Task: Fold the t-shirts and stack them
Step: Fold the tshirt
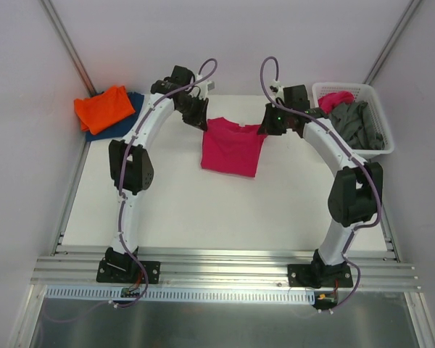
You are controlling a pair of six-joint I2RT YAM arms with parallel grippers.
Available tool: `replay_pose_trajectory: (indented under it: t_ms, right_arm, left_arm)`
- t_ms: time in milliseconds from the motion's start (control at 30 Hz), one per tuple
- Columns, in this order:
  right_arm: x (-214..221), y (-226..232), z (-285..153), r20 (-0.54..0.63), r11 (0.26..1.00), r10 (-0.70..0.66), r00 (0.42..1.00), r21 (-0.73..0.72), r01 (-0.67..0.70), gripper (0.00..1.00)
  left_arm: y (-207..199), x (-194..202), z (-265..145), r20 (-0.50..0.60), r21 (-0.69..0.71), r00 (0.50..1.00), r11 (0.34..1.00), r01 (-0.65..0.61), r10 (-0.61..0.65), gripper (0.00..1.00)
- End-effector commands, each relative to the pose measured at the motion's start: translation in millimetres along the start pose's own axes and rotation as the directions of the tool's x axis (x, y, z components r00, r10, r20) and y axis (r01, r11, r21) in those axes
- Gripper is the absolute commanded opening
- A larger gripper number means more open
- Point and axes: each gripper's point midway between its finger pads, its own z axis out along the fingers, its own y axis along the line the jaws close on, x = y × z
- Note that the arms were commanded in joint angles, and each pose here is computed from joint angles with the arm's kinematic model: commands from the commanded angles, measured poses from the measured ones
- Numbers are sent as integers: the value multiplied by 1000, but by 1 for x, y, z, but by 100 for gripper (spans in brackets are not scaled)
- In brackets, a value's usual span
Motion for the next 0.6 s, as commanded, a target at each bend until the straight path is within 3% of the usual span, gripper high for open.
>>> replay_pose_trajectory:
  t_ms: [0, 100, 567]
  right_arm:
    - [-36, 0, -3, 94, 999, -36, 995, 7, 36, 0]
    - [-43, -5, 2, 107, 999, -37, 994, 15, 36, 0]
    - [-52, -27, 11, 118, 998, -12, 993, 59, 5, 1]
  left_arm:
    - [7, -36, -10, 103, -46, 991, 995, -86, 90, 0]
    - [14, -56, -11, 163, -66, 980, 992, -105, 115, 2]
    - [25, -64, 17, 185, -19, 977, 995, -101, 103, 7]
